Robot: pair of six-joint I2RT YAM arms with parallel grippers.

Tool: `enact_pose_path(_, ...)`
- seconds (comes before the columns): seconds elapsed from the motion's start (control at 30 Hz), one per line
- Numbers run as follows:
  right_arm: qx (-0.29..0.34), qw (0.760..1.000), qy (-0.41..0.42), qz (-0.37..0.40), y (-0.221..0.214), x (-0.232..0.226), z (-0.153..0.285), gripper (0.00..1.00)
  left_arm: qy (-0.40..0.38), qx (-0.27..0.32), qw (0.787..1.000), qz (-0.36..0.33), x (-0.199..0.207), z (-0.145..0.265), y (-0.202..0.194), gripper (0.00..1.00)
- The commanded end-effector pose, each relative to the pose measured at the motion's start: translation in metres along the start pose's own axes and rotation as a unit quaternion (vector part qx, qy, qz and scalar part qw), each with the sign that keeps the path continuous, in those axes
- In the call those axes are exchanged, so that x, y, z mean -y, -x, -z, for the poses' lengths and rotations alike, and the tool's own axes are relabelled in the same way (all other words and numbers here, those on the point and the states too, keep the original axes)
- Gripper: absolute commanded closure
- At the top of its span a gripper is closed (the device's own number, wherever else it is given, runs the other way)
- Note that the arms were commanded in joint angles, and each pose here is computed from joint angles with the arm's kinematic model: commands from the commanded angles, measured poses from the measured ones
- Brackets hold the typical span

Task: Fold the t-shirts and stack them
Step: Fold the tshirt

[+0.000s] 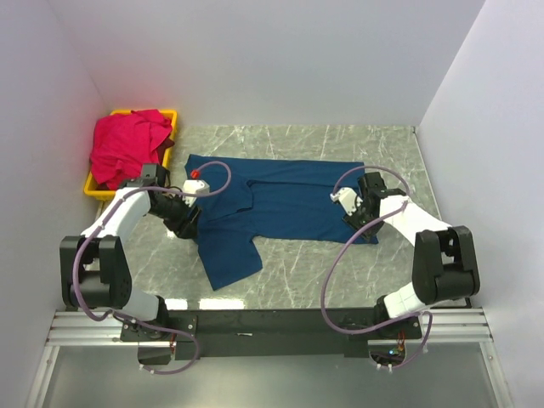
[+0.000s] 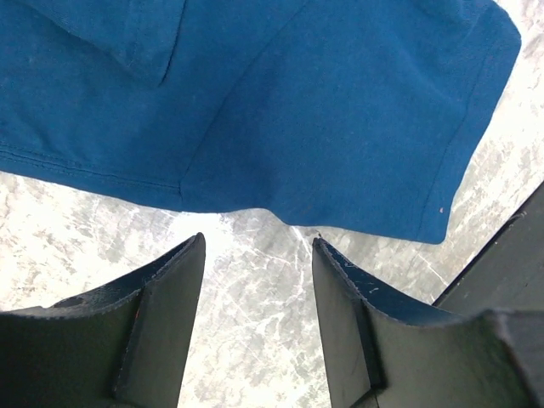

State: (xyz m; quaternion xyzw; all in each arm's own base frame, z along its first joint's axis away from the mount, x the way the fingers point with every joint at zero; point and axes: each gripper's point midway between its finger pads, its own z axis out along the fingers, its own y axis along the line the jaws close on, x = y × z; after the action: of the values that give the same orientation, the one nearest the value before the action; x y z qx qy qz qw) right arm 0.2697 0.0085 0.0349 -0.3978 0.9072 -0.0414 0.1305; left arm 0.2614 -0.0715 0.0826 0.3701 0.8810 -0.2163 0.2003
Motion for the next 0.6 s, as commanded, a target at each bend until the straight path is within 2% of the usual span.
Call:
enact_pose_path(0.0,-0.003,1.000,-0.008,0.007,0.002,0.005,-0.006,0.55,0.006,0.011,1.000,-0.024,-0.002,0.001,0.006,0.41)
enact_pose_path(0.57,-0.030,0.999,0.013,0.018,-0.022,-0.003,-0.018,0.55,0.001,-0.006,0.999,-0.031,0.009,-0.014,0.002,0.40)
